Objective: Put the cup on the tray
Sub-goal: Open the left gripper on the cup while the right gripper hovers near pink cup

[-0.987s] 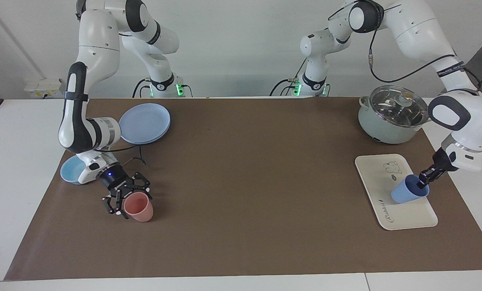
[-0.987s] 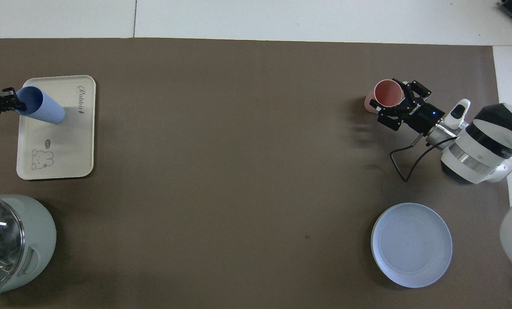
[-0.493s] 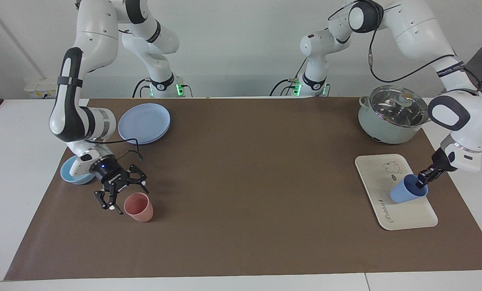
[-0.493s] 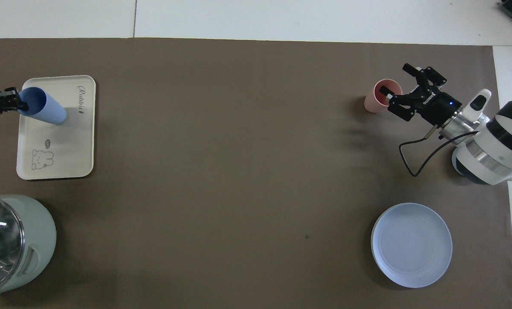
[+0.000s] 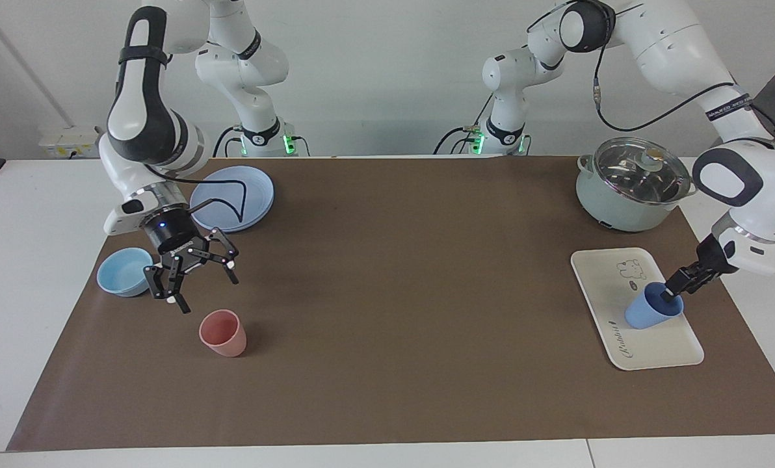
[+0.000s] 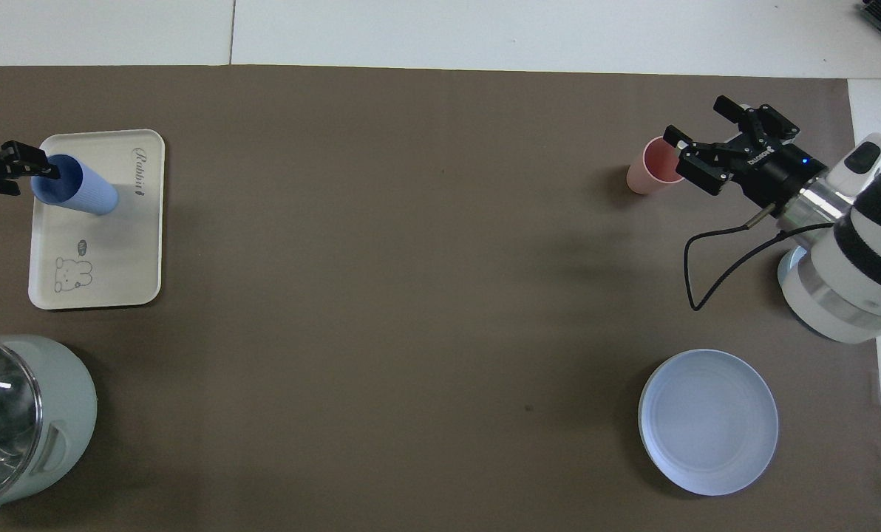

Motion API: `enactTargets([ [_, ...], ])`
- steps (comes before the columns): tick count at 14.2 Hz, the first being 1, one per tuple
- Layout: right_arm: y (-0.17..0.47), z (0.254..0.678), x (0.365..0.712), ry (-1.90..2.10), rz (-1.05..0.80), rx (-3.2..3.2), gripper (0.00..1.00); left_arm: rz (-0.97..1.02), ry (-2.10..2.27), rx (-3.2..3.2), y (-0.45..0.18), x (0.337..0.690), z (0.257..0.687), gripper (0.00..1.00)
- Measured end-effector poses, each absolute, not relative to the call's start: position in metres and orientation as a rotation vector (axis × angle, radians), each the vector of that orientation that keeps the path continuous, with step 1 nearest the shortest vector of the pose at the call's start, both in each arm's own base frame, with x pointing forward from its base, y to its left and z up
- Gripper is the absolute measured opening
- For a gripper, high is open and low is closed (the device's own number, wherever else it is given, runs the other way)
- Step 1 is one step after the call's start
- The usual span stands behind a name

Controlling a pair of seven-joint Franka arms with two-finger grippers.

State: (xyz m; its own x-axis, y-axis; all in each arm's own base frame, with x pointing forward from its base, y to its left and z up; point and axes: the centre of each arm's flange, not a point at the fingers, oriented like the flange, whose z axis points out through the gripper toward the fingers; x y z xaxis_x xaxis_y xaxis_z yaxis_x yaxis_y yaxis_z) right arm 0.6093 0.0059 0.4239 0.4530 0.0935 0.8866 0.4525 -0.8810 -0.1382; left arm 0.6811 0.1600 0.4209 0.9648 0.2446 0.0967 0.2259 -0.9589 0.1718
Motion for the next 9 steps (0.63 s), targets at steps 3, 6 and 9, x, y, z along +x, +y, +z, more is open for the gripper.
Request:
enactTargets([
  [3, 0.041, 0.421, 0.599, -0.419, -1.394, -2.478, 1.00, 0.113, 0.225, 2.996, 0.122, 0.688, 0.461, 0.82],
  [6, 0.043, 0.420, 0.597, -0.424, -1.392, -2.503, 1.00, 0.016, 0.092, 3.048, 0.078, 0.688, 0.491, 0.82],
  [9, 0.023, 0.424, 0.603, -0.555, -1.394, -2.529, 1.00, -0.083, -0.033, 3.147, 0.042, 0.681, 0.509, 0.82],
])
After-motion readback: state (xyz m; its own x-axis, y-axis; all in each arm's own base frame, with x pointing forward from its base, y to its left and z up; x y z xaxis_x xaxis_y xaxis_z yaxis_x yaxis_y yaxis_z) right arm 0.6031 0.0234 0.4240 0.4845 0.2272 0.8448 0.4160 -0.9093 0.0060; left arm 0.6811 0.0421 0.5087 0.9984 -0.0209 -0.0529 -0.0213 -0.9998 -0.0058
